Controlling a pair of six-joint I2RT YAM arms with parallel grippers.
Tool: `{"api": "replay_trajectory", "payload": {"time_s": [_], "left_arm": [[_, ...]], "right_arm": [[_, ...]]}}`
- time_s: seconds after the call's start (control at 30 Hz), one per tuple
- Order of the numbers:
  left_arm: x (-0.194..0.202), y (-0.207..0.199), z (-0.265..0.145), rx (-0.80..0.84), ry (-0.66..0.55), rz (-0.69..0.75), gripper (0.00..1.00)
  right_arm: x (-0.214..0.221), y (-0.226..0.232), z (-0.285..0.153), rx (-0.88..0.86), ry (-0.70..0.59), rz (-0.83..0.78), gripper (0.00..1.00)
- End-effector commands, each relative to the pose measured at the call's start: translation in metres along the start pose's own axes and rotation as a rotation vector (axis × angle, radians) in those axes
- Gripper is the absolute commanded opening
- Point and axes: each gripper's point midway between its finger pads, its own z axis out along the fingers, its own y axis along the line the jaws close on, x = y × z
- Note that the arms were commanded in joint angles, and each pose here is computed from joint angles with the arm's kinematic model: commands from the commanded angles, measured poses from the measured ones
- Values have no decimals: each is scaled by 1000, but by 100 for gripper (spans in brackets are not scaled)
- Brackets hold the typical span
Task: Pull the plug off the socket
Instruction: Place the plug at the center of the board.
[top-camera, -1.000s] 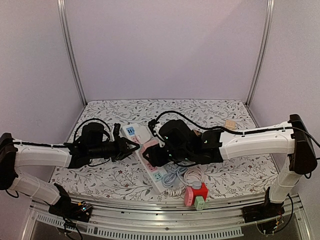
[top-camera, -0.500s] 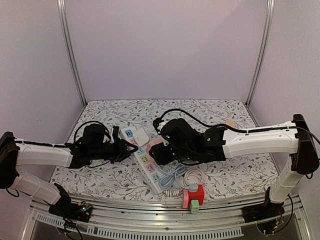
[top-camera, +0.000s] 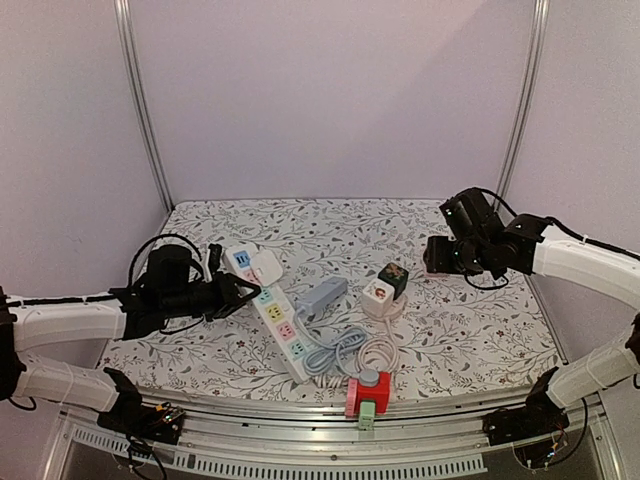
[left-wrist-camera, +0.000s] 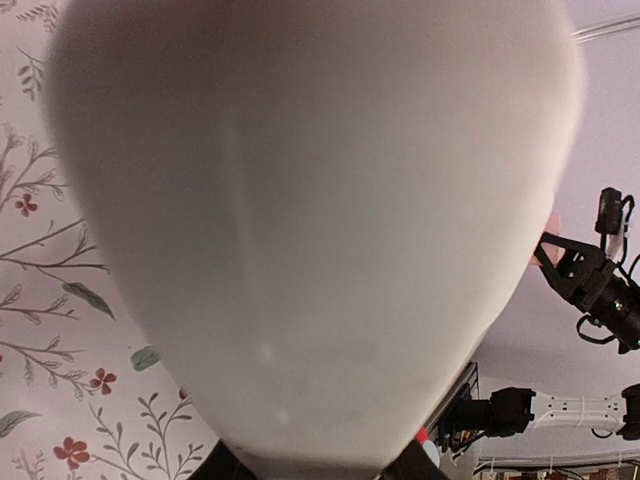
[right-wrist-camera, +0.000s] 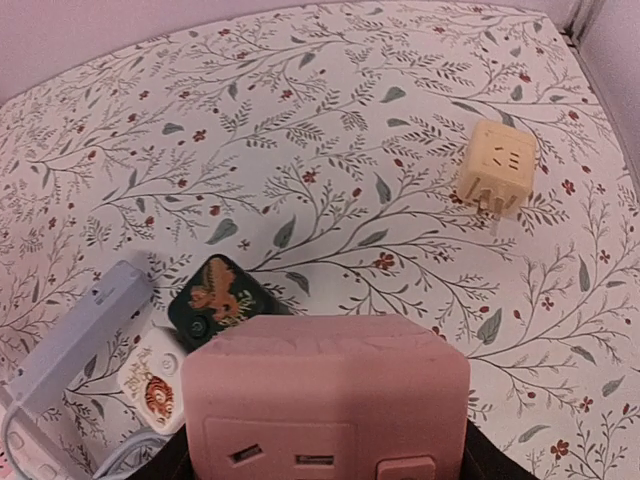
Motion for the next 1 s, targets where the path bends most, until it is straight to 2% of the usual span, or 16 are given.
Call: {"api": "replay_trajectory", "payload": {"time_s": [0.0, 0.27, 0.43, 0.7, 0.9, 0.97], "left_arm": [[-12, -8, -10, 39, -45, 29, 0], [-12, -5, -16, 38, -54, 30, 0], [-12, -4, -16, 34, -54, 32, 0], [-12, -2, -15, 28, -51, 32, 0], [-12, -2, -13, 23, -44, 41, 0], [-13, -4, -13, 27, -43, 46, 0]], "right_arm": [[43, -54, 19, 131, 189, 51, 27], [45, -116, 51, 236, 256, 142, 27], [46, -129, 78, 218, 283, 214, 31], [50, -150, 103, 268, 324, 233, 35], [59, -156, 114, 287, 328, 245, 49], [59, -157, 114, 295, 323, 243, 57]]}}
